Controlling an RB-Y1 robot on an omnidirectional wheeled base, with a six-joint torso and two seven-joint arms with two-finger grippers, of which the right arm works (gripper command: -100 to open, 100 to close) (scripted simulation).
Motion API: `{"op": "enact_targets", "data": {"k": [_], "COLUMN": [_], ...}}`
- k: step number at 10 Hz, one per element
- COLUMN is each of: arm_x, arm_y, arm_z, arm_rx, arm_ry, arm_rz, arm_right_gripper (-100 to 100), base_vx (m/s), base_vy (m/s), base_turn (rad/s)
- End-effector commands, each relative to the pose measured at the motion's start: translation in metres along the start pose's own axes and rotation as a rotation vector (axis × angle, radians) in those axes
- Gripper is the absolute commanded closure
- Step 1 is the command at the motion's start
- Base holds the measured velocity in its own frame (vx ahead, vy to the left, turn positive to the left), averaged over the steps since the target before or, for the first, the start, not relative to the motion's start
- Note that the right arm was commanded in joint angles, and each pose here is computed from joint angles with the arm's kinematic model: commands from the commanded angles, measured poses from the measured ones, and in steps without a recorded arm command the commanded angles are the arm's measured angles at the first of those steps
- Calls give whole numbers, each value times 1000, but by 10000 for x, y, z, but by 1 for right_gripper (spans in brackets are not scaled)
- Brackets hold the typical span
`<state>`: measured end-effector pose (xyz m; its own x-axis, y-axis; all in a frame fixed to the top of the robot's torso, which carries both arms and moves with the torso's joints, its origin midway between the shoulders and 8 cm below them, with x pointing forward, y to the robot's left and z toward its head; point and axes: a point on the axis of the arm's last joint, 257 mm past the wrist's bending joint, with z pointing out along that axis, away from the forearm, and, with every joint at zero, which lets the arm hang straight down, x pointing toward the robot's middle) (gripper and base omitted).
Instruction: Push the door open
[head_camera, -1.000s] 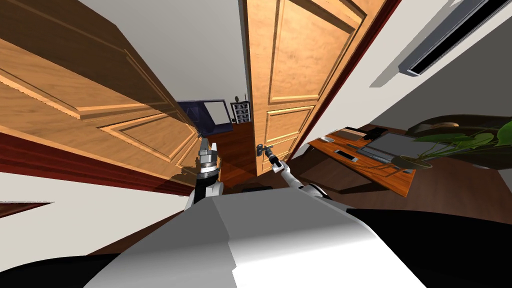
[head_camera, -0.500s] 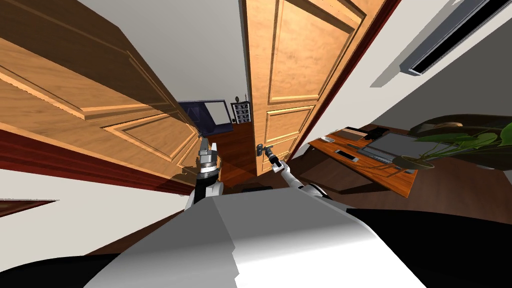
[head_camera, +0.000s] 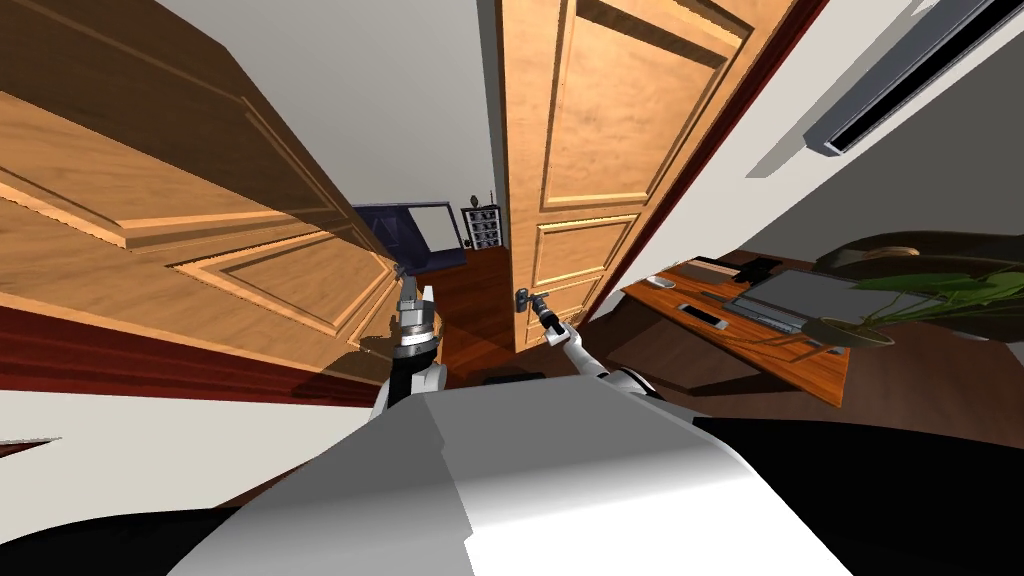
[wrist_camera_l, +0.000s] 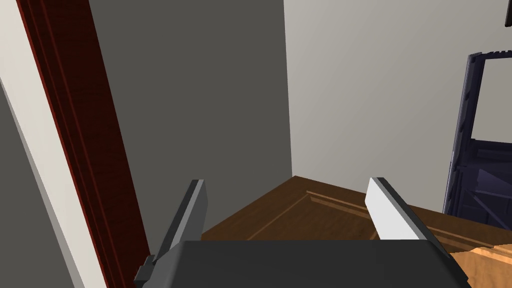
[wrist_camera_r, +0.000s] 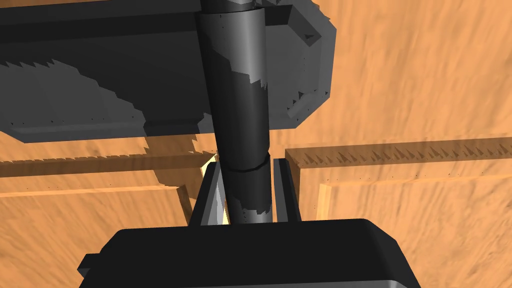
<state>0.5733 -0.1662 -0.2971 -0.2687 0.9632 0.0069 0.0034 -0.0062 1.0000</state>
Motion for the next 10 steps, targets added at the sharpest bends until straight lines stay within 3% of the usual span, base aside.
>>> {"op": "enact_targets", "data": {"k": [1, 10], "arm_x": [-148, -683], "arm_y": [86, 86], "arm_z": [33, -30], "arm_rx": [-16, -13], "arm_ry": [-28, -141], "arm_rz": [-6, -10], "arm_right_gripper": [100, 100], "base_vx": [170, 137], "base_vy": [128, 111], "base_turn": [-48, -53]}}
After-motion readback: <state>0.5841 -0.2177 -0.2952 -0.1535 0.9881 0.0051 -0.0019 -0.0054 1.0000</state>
